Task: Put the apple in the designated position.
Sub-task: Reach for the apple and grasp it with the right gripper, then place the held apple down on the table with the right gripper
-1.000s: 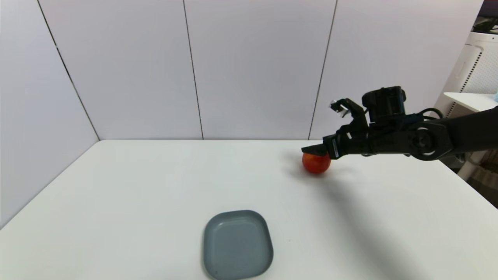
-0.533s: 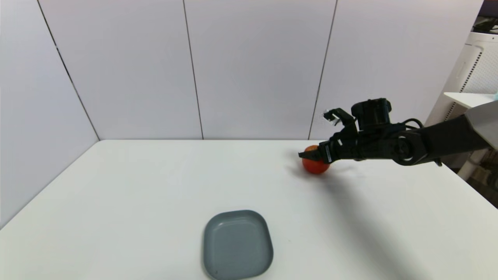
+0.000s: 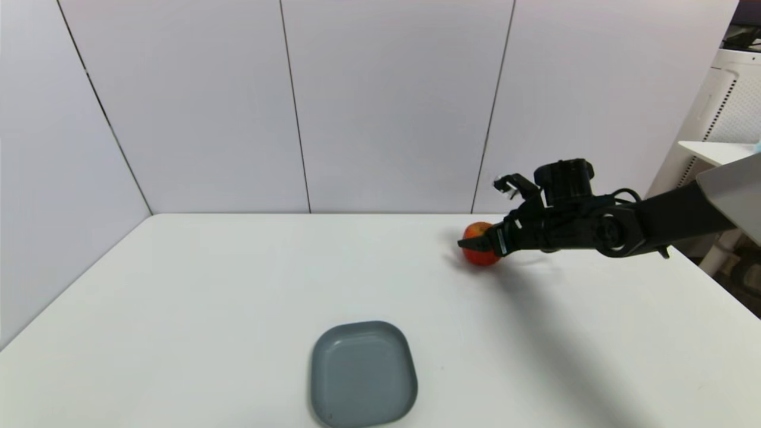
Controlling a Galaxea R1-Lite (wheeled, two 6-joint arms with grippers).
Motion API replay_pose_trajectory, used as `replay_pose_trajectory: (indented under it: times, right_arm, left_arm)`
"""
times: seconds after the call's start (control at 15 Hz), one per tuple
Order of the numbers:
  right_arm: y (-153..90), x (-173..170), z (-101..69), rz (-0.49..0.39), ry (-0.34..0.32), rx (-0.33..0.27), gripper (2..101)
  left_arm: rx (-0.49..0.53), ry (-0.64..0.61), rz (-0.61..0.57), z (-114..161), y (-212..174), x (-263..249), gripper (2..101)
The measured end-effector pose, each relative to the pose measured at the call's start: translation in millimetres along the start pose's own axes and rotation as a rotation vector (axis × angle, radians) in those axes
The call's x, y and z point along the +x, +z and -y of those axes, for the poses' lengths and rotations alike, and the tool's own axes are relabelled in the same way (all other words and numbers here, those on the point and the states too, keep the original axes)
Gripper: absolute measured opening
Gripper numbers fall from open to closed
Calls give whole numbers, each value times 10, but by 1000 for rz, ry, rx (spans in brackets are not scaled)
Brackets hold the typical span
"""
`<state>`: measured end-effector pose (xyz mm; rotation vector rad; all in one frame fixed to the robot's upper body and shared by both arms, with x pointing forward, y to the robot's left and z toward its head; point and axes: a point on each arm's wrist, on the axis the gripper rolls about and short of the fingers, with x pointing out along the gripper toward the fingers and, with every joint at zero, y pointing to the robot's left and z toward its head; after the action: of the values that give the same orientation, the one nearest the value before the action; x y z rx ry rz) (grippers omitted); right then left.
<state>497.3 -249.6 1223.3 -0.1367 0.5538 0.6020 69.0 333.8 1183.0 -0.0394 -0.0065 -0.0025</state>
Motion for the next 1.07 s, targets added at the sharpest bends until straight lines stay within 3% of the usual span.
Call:
replay_pose_trajectory:
  times: [0.07, 0.2, 0.27, 0.53, 0.8, 0.93, 1.07]
  right_arm:
    - [-26, 6, 2, -8, 2, 3, 973]
    - [-75, 8, 29, -21, -2, -8, 772]
    - [-86, 4, 43, -23, -6, -8, 726]
    - [-84, -25, 69, -23, -14, -4, 696]
    - [94, -267, 35, 35, -15, -14, 692]
    - [103, -431, -65, 54, 38, -26, 690]
    - [-14, -594, -194, 48, 135, -57, 690]
  left_arm:
    - [0, 0, 0, 0, 0, 0, 978]
    - [0, 0, 0, 0, 0, 0, 978]
    - [0, 0, 0, 0, 0, 0, 978]
    - [0, 0, 0, 0, 0, 0, 978]
    - [0, 0, 0, 0, 0, 0, 978]
    - [0, 0, 0, 0, 0, 0, 978]
    - [0, 0, 0, 0, 0, 0, 978]
